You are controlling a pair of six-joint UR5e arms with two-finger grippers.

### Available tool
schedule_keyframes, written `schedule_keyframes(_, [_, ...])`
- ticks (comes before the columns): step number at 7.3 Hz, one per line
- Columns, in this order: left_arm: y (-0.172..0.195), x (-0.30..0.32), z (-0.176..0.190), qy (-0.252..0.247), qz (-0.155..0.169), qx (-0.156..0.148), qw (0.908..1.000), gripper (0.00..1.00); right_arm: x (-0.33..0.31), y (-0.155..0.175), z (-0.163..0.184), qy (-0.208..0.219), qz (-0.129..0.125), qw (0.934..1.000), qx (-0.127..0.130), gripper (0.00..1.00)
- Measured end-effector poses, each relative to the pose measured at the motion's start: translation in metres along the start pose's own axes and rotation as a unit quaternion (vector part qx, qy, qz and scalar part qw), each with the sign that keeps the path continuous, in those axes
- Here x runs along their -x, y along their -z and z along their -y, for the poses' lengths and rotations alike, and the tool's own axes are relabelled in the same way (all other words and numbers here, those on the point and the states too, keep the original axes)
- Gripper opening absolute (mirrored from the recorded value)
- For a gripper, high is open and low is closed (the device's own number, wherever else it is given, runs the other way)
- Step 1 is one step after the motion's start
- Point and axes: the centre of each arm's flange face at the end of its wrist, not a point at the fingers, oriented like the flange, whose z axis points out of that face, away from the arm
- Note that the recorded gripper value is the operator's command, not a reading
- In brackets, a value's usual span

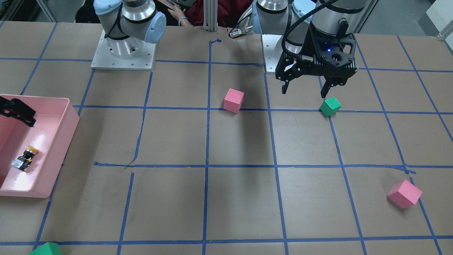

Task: Align button upright
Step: 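Lower the right gripper into the tray around the button switch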

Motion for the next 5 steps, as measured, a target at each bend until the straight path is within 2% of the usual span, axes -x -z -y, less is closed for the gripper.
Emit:
schedule_keyframes(2, [0.000, 0.000, 0.000, 0.000, 0.000, 0.000, 1.0000, 1.00, -0.039, -0.062, 0.012, -0.004, -0.026, 0.9996, -0.011, 1.00])
schedule_keyframes(5, [-0.001, 0.000, 0.000, 0.001, 0.000, 0.001, 1.0000, 1.00, -0.069, -0.134, 0.007, -0.033, -0.034, 0.9986, -0.026, 1.00])
